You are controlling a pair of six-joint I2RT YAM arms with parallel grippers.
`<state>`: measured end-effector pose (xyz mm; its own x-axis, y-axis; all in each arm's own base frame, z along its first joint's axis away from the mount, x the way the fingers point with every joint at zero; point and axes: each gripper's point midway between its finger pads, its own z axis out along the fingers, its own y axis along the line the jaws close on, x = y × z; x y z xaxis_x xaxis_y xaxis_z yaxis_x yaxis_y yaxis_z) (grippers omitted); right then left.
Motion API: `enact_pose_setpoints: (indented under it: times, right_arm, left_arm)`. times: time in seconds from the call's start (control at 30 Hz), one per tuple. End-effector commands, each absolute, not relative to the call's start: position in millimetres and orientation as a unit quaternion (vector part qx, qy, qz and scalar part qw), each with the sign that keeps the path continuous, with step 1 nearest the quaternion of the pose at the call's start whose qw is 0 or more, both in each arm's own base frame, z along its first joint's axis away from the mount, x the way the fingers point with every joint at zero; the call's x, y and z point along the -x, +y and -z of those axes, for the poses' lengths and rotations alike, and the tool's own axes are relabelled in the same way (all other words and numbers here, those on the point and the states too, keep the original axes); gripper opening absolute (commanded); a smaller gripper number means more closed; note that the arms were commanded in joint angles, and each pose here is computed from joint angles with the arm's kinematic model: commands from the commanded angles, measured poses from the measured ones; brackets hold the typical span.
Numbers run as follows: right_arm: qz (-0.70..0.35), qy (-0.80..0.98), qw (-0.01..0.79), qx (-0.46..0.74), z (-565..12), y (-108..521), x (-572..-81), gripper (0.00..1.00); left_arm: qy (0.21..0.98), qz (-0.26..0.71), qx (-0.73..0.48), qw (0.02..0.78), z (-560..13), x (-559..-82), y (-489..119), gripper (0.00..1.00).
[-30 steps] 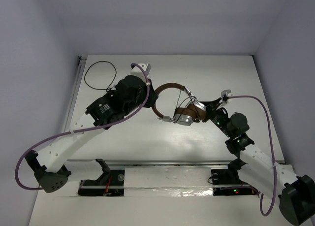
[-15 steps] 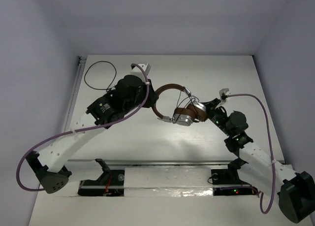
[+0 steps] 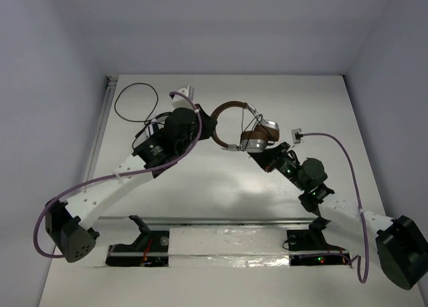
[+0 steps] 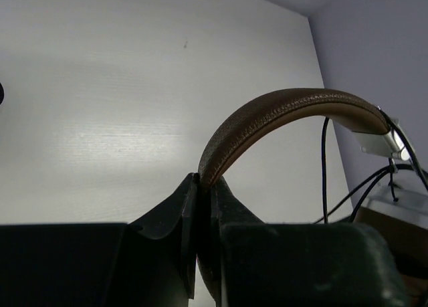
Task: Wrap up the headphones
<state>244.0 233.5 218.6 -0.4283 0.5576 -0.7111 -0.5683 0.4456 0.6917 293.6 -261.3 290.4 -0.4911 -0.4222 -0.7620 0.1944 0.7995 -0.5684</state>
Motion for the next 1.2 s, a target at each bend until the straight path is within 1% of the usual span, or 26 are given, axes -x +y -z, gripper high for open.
enact_pose_setpoints:
  times: [0.0,0.1,0.27,0.4,0.53,0.6,0.67,0.87,0.9,0.97,1.0,1.17]
  right_arm:
    - [-0.558,0.643,0.524,-0.036,-221.5,238.2,-237.6,0.0]
    - [-0.566,0.66,0.492,-0.03,-202.2,258.8,-230.7,0.0]
    - [-0.601,0.666,0.443,-0.008,-196.9,293.1,-206.1,0.0]
    - [-0.629,0.655,0.418,-0.017,-209.6,295.7,-195.0,0.0]
    - [-0.659,0.626,0.415,-0.032,-242.1,292.3,-190.8,0.0]
    - [-0.663,0.627,0.405,-0.055,-247.0,291.6,-194.0,0.0]
    - [-0.664,0.625,0.402,-0.079,-253.7,291.5,-200.9,0.0]
    - [-0.668,0.623,0.389,-0.123,-264.1,300.7,-220.1,0.01]
    - [-0.672,0.624,0.377,-0.133,-261.2,304.1,-222.4,0.01]
    - [-0.686,0.605,0.379,-0.141,-267.0,302.4,-223.7,0.03]
    - [-0.684,0.607,0.373,-0.155,-259.3,300.9,-225.3,0.04]
    - [-0.67,0.598,0.392,-0.199,-251.2,287.9,-237.0,0.06]
  left_arm:
    - [0.702,0.403,0.171,0.561,-359.1,-326.9,-261.5,0.0]
    - [0.694,0.416,0.191,0.556,-350.8,-341.3,-266.9,0.0]
    - [0.708,0.371,0.223,0.558,-318.8,-371.9,-258.7,0.0]
    - [0.712,0.349,0.234,0.563,-298.2,-381.0,-252.5,0.0]
    - [0.717,0.34,0.237,0.56,-277.1,-382.1,-251.5,0.0]
    - [0.718,0.338,0.24,0.559,-262.4,-379.1,-248.2,0.0]
    - [0.718,0.346,0.231,0.558,-256.5,-365.4,-257.9,0.0]
    - [0.749,0.319,0.207,0.542,-216.0,-336.4,-274.9,0.0]
    - [0.756,0.315,0.202,0.536,-206.2,-330.2,-276.9,0.0]
    - [0.765,0.308,0.201,0.529,-193.1,-325.4,-277.1,0.0]
    - [0.771,0.303,0.198,0.524,-183.5,-320.6,-276.7,0.0]
    - [0.788,0.282,0.195,0.511,-154.2,-312.2,-270.8,0.0]
